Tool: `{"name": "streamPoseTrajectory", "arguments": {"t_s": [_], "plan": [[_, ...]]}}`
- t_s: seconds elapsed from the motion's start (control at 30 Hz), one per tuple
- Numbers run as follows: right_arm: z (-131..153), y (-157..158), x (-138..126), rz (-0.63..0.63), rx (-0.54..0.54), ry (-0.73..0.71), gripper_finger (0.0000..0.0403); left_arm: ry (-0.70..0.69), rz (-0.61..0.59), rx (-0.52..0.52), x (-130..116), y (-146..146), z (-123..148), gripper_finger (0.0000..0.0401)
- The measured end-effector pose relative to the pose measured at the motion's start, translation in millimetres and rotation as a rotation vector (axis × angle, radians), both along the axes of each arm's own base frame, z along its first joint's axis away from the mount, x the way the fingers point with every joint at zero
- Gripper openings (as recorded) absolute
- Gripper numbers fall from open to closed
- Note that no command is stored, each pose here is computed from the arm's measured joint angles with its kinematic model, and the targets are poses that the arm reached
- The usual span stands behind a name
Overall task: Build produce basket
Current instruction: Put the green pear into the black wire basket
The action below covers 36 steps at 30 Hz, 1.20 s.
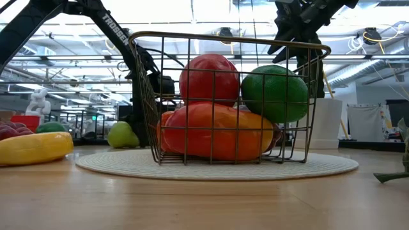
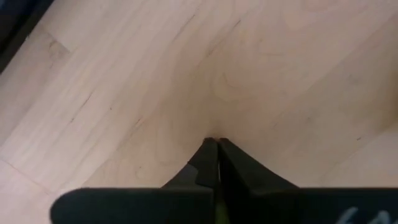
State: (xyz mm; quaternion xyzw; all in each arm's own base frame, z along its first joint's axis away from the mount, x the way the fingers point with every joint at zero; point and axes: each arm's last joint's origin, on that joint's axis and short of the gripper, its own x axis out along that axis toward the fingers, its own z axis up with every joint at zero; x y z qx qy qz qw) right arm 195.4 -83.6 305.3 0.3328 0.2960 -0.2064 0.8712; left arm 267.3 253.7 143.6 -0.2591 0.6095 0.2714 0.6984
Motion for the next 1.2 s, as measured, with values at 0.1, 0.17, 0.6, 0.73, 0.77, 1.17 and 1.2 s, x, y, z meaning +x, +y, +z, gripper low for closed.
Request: {"name": "streamPoseTrajectory", "arguments": {"t_s": [0.1,0.17,0.6,0.73,0.77,1.17,1.2], "plan": [[0.0,0.0,0.0,0.0,0.0,0.0,0.0136,-0.014,-0.007,0.011,1.5,0.9,0.2,0.0004],[0.0,0.0,0.0,0.0,0.0,0.0,0.0136,-0.019,-0.008,0.015,1.9,1.3,0.3,0.0003],[0.0,0.0,-0.1,-0.001,0.001,0.0,0.0136,-0.099,-0.04,0.076,-3.0,-4.1,37.4,0.0],[0.0,0.0,-0.1,0.0,-0.001,0.0,0.0136,-0.129,-0.041,0.094,-5.1,-6.0,49.1,0.0],[0.0,0.0,-0.1,0.0,-0.002,0.001,0.0136,-0.135,-0.041,0.097,-5.5,-6.4,51.2,0.0],[-0.1,0.0,-0.2,0.002,-0.007,0.003,0.0136,-0.133,-0.068,0.072,-7.9,-9.6,54.2,0.0],[0.0,-0.2,0.0,-0.003,-0.004,0.0,0.0136,-0.132,-0.069,0.066,-8.2,-10.0,54.0,0.0]]}}
